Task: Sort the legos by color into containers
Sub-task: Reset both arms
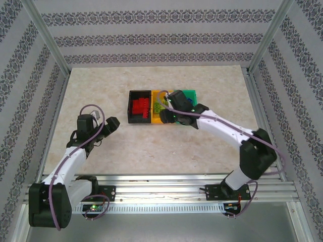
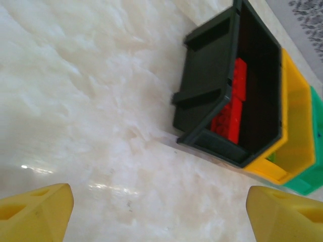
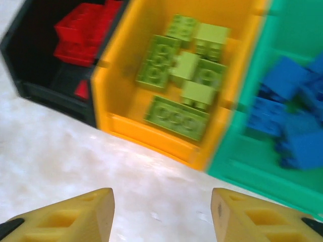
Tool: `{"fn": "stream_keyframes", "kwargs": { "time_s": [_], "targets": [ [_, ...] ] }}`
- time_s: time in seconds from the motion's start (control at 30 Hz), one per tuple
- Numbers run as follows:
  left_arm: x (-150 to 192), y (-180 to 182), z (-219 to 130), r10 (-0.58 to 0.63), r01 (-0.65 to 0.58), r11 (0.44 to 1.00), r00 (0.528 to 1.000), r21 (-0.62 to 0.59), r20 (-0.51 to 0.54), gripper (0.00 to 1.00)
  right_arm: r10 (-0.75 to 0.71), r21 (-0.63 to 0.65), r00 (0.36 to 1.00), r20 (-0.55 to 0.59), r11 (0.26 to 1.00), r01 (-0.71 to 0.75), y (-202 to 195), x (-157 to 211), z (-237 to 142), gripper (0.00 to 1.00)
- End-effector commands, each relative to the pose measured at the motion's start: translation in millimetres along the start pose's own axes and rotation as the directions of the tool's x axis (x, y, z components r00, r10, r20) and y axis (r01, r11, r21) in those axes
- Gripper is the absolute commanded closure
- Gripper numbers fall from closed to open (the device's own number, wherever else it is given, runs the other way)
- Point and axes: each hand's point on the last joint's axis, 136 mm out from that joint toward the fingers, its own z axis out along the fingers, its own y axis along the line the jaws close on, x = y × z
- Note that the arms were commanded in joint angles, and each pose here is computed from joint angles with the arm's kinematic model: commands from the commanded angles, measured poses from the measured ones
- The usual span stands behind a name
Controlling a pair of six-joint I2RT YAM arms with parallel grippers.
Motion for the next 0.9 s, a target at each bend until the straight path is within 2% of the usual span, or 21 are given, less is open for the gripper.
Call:
{"fn": "stream_keyframes", "kwargs": {
  "time_s": [0.0, 0.07, 0.23, 0.37, 0.47, 0.57, 0.6, 0.7, 0.77, 0.87],
  "targets": [
    [-18.6, 14.7, -6.6, 0.098, -0.092, 0.99, 0.994, -0.103, 0.054, 0.06, 0.025, 0.156, 0.994, 0.109, 0.987, -0.041, -49.7, -1.1, -25.0, 0.41],
    [-27.7, 25.0, -10.3, 0.137, -0.12, 0.978, 0.987, -0.171, 0.09, 0.0, 0.026, 0.23, 0.986, 0.165, 0.971, -0.064, -76.2, 3.8, -39.1, 0.38],
    [-52.0, 41.4, -20.6, 0.211, -0.149, 0.944, 0.959, -0.295, 0.191, 0.0, 0.062, 0.381, 0.948, 0.311, 0.906, -0.184, -142.2, 12.8, -72.8, 0.2],
    [-65.2, 56.1, -21.5, 0.255, -0.142, 0.921, 0.924, -0.363, 0.284, 0.0, 0.083, 0.488, 0.865, 0.494, 0.797, -0.355, -196.3, 26.4, -101.4, 0.05],
    [-80.4, 69.1, -28.2, 0.246, -0.077, 0.901, 0.9, -0.426, 0.359, 0.0, 0.07, 0.504, 0.773, 0.631, 0.72, -0.477, -229.5, 40.5, -116.8, 0.04],
    [-92.9, 66.5, -26.6, 0.311, -0.118, 0.891, 0.862, -0.438, 0.4, 0.0, 0.048, 0.471, 0.681, 0.731, 0.687, -0.554, -252.9, 61.1, -119.8, 0.04],
    [-95.6, 68.1, -25.9, 0.324, -0.122, 0.885, 0.854, -0.449, 0.407, 0.0, 0.046, 0.466, 0.668, 0.743, 0.68, -0.566, -259.2, 64.8, -120.5, 0.04],
    [-97.9, 79.8, -20.1, 0.353, -0.118, 0.863, 0.837, -0.491, 0.419, 0.0, 0.06, 0.499, 0.72, 0.692, 0.681, -0.536, -268.8, 68.6, -110.8, 0.02],
    [-95.4, 88.5, -14.0, 0.368, -0.12, 0.85, 0.832, -0.512, 0.416, 0.0, 0.03, 0.517, 0.76, 0.649, 0.715, -0.47, -266.0, 66.5, -98.5, 0.02],
    [-93.9, 92.9, -3.5, 0.386, -0.137, 0.851, 0.817, -0.507, 0.428, 0.0, 0.011, 0.503, 0.775, 0.632, 0.754, -0.422, -263.5, 62.8, -81.8, 0.02]
  ]
}}
